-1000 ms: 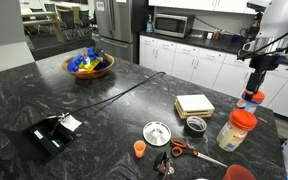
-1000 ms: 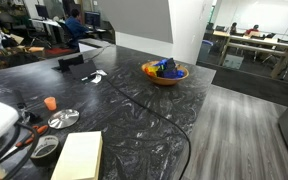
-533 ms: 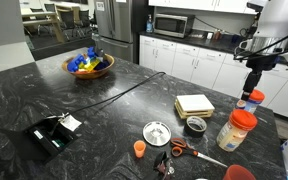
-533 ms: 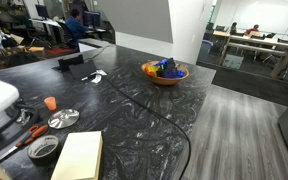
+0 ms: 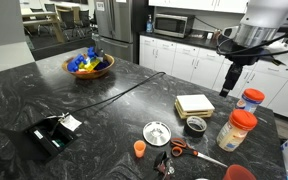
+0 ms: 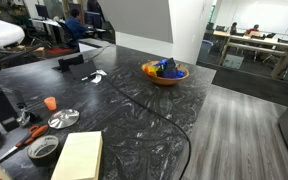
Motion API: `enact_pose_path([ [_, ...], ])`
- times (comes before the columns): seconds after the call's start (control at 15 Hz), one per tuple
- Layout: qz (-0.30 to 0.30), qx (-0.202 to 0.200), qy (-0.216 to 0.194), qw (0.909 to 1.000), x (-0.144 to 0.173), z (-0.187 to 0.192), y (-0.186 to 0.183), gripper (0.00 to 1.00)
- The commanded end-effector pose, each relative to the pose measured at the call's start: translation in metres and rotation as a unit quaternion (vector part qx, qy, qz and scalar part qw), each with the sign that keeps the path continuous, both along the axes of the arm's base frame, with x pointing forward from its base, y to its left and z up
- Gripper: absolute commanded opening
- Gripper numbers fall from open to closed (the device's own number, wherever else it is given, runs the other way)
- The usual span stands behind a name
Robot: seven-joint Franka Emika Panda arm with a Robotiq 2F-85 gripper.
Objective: Put the small orange cup in the big orange cup
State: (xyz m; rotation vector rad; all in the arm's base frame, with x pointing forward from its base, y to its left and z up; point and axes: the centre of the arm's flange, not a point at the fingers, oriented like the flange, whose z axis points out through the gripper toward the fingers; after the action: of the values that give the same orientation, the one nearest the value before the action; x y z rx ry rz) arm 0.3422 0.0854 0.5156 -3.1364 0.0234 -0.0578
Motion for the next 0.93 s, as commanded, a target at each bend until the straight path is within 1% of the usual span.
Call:
enact_pose_path([
  [0.0,0.002,-0.001,0.003,1.0000,0.004,-0.002,0.004,1.00],
  [0.53,-0.002,0.002,0.002,1.0000,0.002,0.000,0.000,1.00],
  [0.67,0.001,0.013,0.006,0.9999,0.012,-0.004,0.005,1.00],
  [0.73,0.002,0.011,0.007,0.9999,0.020,-0.006,0.008,1.00],
  [0.8,0.000,0.000,0.004,1.0000,0.032,-0.007,0.011,1.00],
  [0.87,0.006,-0.003,-0.001,1.0000,0.049,-0.008,0.016,1.00],
])
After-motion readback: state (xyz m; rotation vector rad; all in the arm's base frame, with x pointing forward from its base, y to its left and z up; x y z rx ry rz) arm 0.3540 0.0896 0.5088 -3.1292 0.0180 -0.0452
